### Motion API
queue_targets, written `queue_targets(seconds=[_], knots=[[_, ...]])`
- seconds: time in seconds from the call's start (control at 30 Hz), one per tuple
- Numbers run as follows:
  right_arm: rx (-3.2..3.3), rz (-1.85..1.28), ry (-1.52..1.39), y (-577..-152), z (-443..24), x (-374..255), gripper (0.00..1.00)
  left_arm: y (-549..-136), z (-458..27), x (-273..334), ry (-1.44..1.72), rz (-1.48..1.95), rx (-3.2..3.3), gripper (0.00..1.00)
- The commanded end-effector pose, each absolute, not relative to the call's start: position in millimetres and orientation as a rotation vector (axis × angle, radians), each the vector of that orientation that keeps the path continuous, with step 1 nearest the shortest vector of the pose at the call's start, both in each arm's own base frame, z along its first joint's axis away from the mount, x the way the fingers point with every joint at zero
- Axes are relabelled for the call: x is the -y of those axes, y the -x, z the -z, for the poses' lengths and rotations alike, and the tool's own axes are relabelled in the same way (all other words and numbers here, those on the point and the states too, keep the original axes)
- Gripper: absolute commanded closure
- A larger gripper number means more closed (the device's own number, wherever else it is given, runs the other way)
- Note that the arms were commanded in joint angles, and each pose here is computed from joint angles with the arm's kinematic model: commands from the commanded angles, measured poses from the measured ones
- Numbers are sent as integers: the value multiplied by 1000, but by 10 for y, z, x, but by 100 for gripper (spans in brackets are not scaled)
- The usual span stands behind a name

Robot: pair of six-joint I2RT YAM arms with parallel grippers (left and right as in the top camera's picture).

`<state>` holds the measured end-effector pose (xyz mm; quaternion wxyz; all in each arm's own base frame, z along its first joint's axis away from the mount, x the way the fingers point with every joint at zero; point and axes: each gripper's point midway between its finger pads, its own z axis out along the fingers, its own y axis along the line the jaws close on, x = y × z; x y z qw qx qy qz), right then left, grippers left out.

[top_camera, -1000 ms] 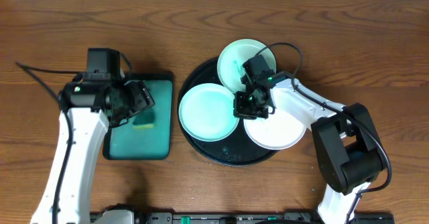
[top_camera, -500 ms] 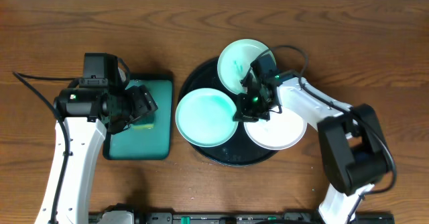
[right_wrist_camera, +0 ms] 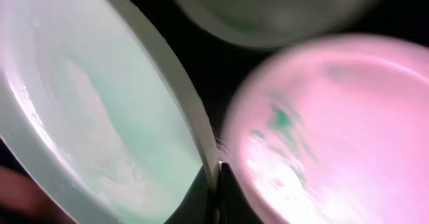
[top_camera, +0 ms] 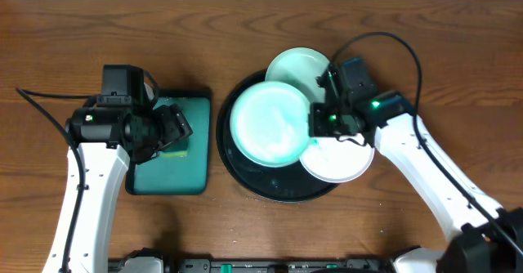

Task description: Clean dirty plates on tray and stack at the side

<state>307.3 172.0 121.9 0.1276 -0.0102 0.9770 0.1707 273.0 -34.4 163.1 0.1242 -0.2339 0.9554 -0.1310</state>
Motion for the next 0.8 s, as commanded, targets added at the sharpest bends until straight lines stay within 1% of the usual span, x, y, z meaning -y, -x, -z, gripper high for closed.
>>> queue_targets(seconds=[0.0, 0.13, 0.27, 0.37, 0.47, 0.6, 0.77], knots=[[-2848, -250, -134, -3044, -1232, -1337, 99, -2719, -1641, 362, 691, 395, -2785, 19], [-3004, -138, -309, -2692, -1115, -1104, 99, -2718, -1641, 362, 691, 395, -2785, 19], [-3166, -129, -332, -2324, -1088, -1058, 99, -2716, -1641, 362, 692, 395, -2786, 19], [-3287, -309, -216, -2070, -1135, -1228, 99, -2716, -1641, 362, 692, 395, -2786, 19], [-3328, -633, -46, -1913, -1251, -1521, 99, -2716, -1641, 362, 692, 395, -2786, 19], [-3253, -932, 90, -1923, -1386, -1793, 99, -2715, -1640, 362, 692, 395, -2786, 19], [-3059, -972, 152, -2312, -1403, -1945, 99, -2706, -1637, 360, 693, 392, -2790, 19]])
